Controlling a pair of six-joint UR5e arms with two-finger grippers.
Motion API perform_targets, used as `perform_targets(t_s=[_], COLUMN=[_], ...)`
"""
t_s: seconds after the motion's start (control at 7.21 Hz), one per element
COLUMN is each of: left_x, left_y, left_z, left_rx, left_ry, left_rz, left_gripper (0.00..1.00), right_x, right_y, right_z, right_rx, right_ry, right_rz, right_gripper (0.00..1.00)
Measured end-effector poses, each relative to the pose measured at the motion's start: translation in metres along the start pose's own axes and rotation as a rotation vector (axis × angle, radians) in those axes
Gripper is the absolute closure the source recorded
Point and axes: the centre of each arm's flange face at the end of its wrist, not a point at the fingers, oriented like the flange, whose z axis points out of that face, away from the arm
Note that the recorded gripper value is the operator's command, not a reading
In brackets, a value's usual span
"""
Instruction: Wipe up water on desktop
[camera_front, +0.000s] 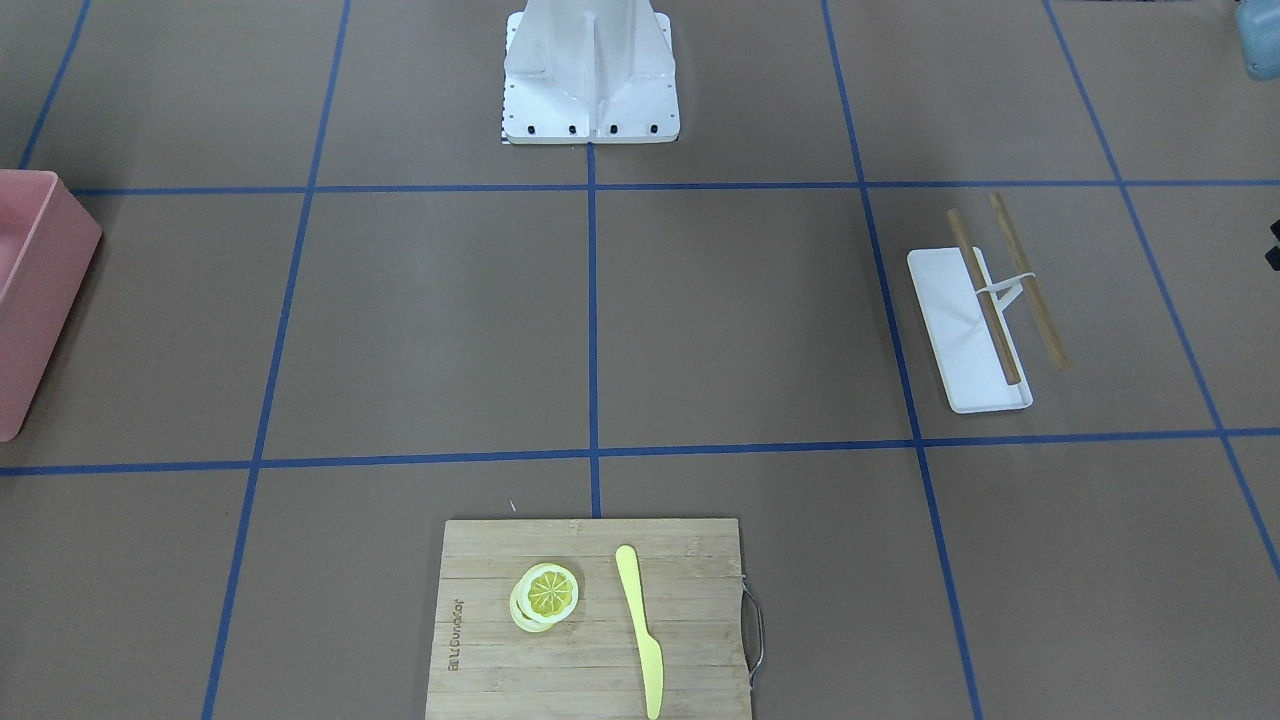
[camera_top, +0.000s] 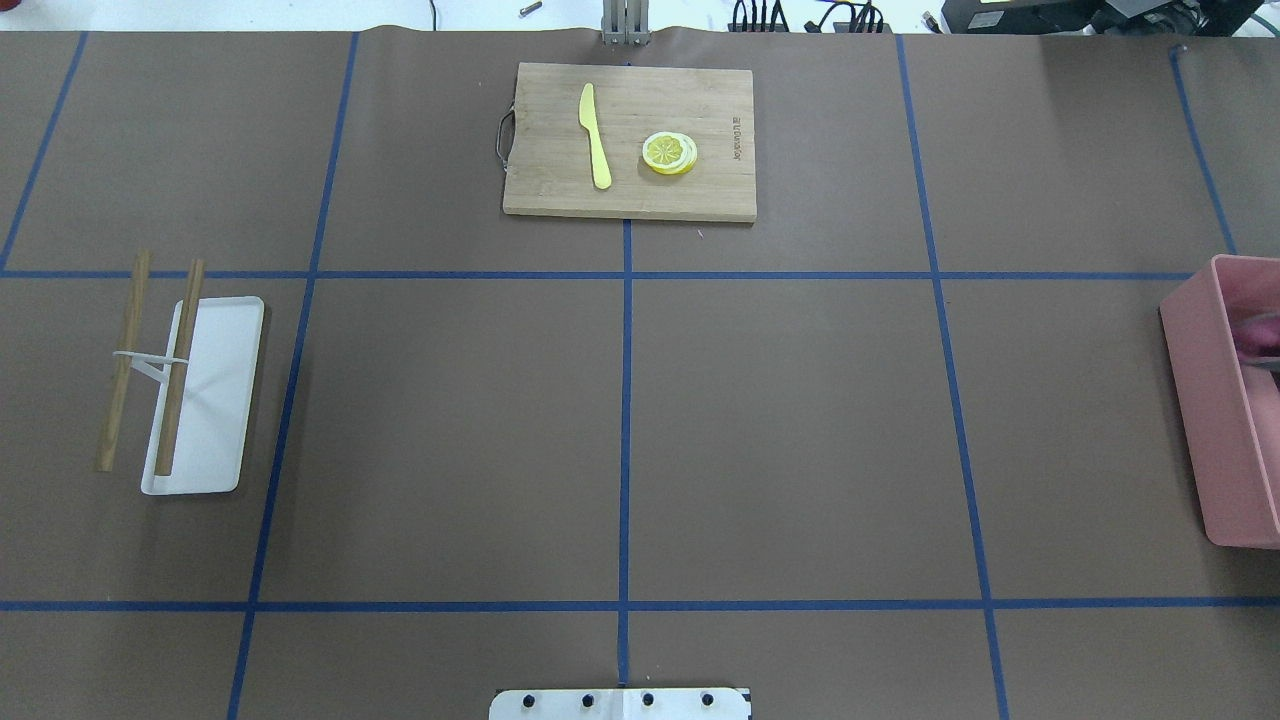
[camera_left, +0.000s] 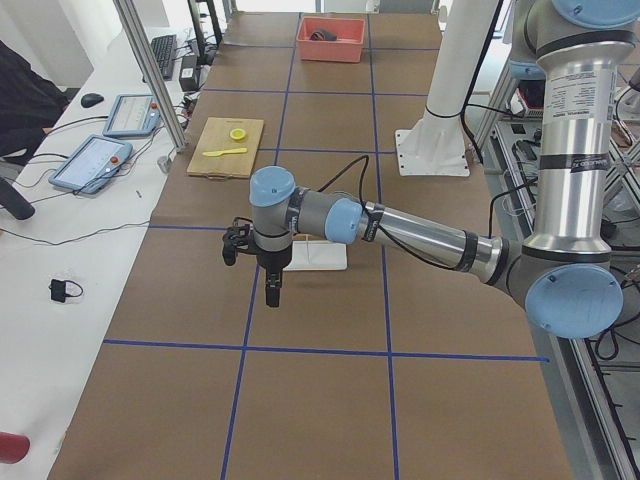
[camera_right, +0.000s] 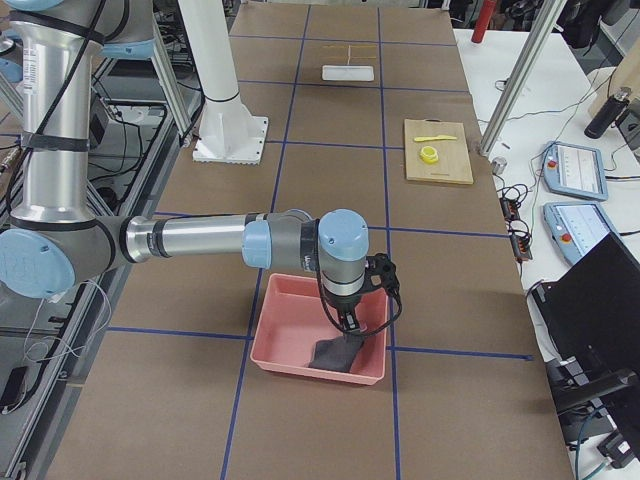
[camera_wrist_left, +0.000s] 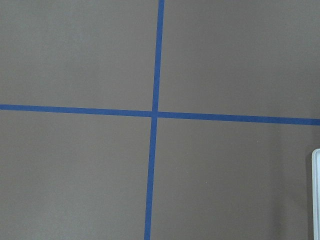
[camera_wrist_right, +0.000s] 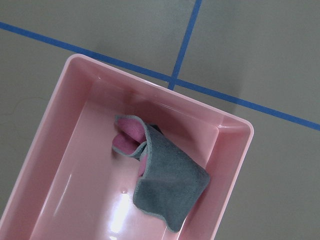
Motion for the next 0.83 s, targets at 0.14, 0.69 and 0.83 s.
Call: perform_targets(t_s=[0.14,0.69,0.83], left_x=[-0.001,-0.057,-0.084], left_y=[0.001,0.018,0.027], left_z=[-0.001,-0.003,0.007], left_rx=[0.002,-0.009,-0.032], left_ry=[0.001,-0.017,-0.023], left_rz=[0.000,0.051,0.055], left_gripper=[0.02,0.02,0.02], right_x=[0.008,0.015,0.011], right_y=[-0.011,-0.052,-0.057], right_z=[0.004,0.006,0.004], right_rx=[-0.010,-0.013,-0.020], right_ry=[0.005,-0.079,-0.119], right_rz=[0.013,0.220,0.248], right_gripper=[0.00,0.00,0.00])
